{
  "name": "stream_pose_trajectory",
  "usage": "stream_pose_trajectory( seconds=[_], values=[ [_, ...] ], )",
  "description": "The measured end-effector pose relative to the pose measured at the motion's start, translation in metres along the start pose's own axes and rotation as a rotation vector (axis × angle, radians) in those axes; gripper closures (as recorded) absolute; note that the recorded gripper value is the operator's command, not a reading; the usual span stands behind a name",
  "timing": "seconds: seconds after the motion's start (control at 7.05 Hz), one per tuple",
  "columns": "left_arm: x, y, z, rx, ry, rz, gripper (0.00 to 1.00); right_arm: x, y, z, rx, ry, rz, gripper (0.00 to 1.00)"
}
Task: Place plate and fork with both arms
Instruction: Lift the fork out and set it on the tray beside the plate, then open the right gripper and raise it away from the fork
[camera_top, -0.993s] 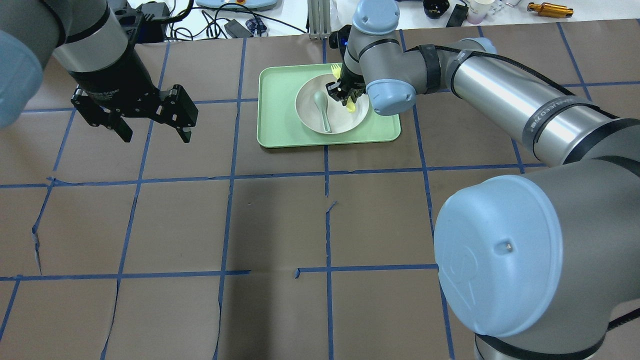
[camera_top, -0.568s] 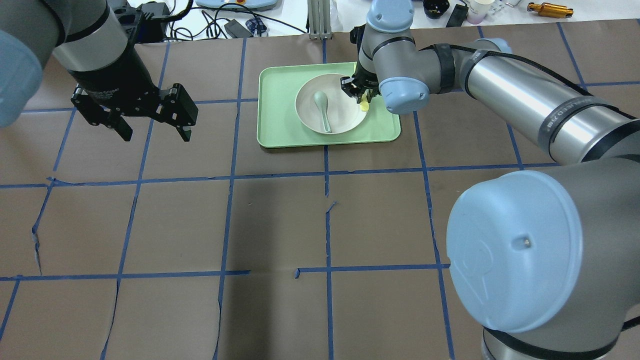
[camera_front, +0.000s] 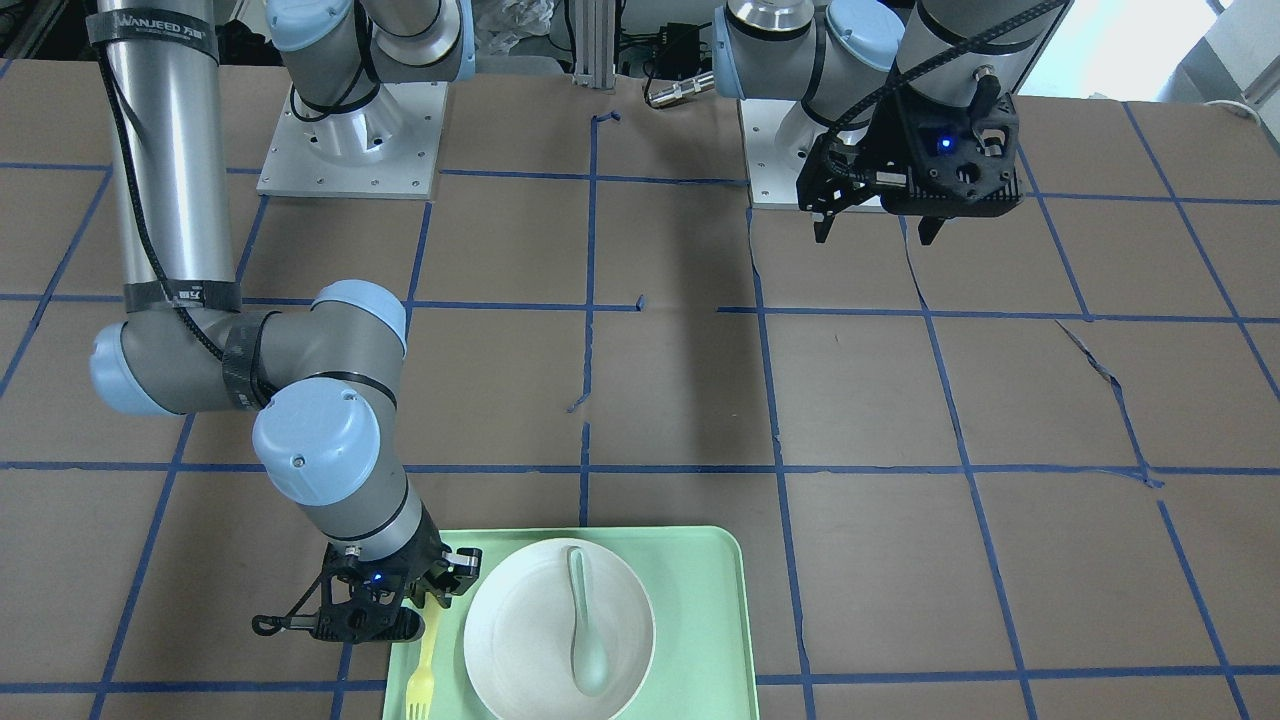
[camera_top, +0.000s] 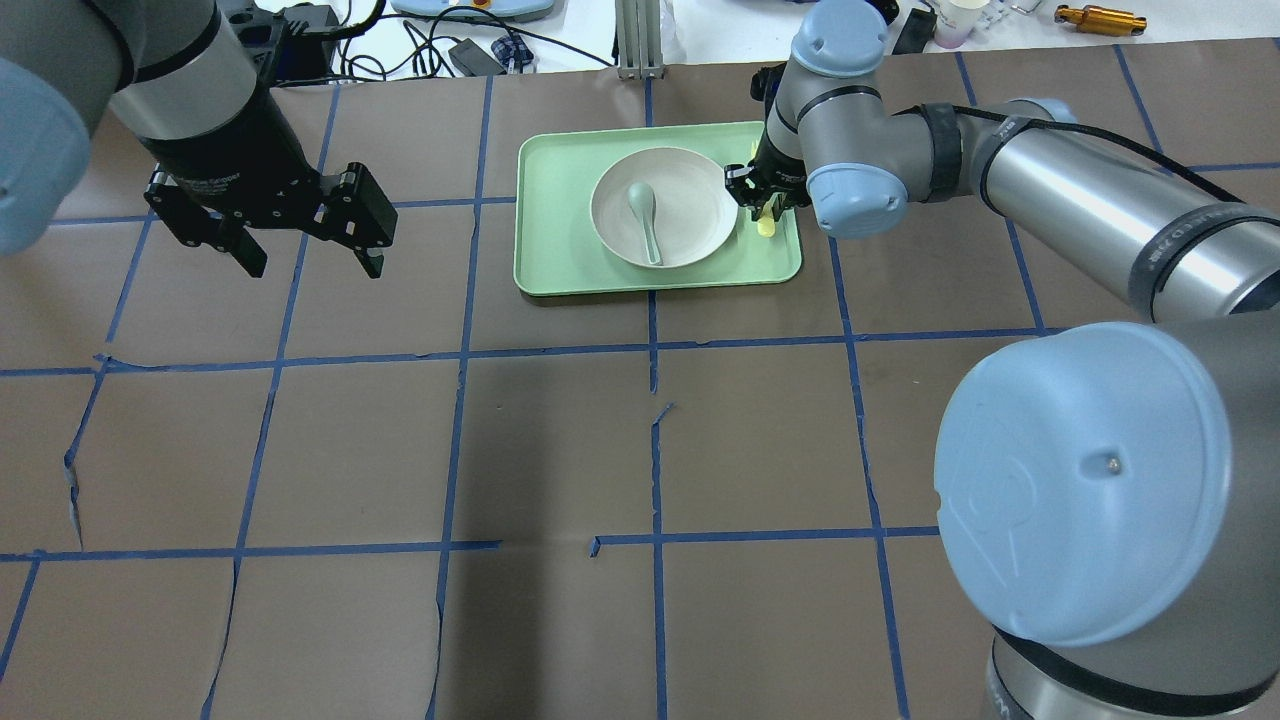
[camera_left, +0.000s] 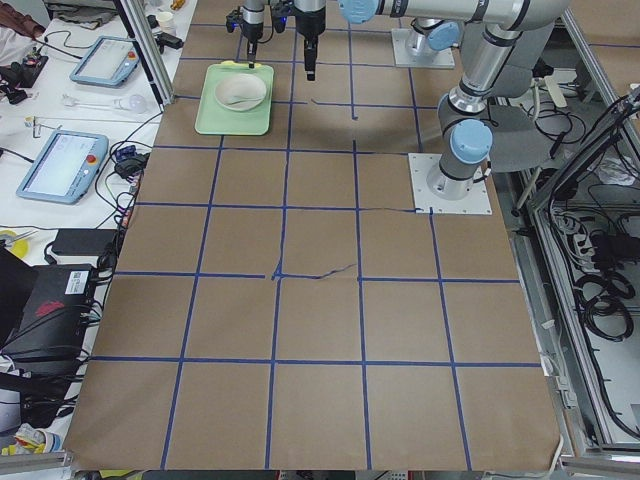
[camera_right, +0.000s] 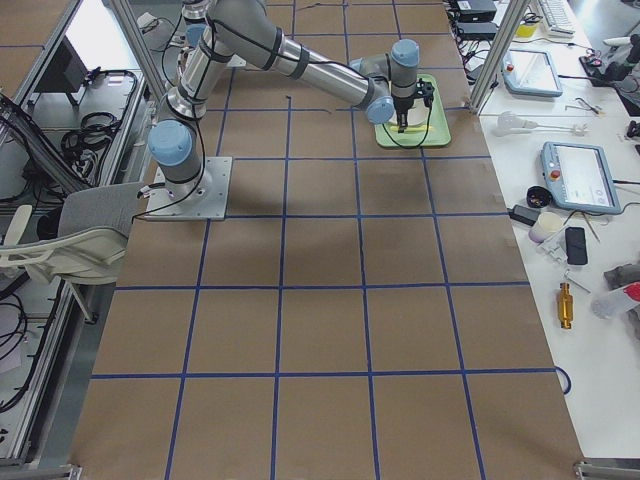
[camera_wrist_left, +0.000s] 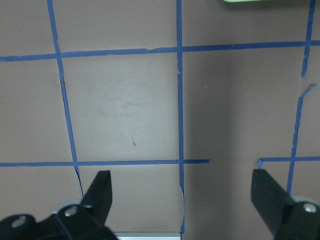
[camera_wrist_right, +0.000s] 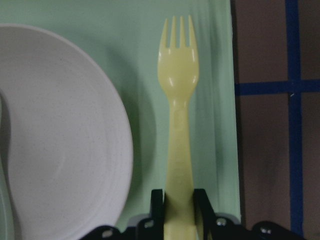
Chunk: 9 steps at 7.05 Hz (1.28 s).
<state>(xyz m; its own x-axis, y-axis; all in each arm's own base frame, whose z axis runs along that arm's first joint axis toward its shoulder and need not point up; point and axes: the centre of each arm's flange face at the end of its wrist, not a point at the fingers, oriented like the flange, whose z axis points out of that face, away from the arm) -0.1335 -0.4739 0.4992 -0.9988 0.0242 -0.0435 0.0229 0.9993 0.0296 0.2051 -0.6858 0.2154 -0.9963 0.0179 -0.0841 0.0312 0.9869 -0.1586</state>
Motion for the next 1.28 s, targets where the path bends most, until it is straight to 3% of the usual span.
stream_pose_trajectory(
  seconds=[0.14, 0.28, 0.57, 0.85, 1.28],
  values=[
    [0.000, 0.000, 0.000, 0.000, 0.000, 0.001, 0.00, 0.001, 0.002, 0.006, -0.010, -0.001, 0.001, 0.11],
    [0.000, -0.001, 0.000, 0.000, 0.000, 0.001, 0.00, 0.001, 0.002, 0.008, -0.015, -0.001, -0.001, 0.00],
    [0.001, 0.000, 0.000, 0.000, 0.000, 0.001, 0.00, 0.000, 0.001, 0.003, -0.009, -0.003, -0.004, 0.00],
    [0.001, 0.000, 0.000, 0.001, 0.000, 0.001, 0.00, 0.001, -0.001, -0.034, -0.002, 0.011, -0.012, 0.00],
    [0.000, -0.002, 0.000, 0.011, -0.001, 0.001, 0.00, 0.044, 0.029, -0.179, -0.064, 0.037, 0.014, 0.00]
  ],
)
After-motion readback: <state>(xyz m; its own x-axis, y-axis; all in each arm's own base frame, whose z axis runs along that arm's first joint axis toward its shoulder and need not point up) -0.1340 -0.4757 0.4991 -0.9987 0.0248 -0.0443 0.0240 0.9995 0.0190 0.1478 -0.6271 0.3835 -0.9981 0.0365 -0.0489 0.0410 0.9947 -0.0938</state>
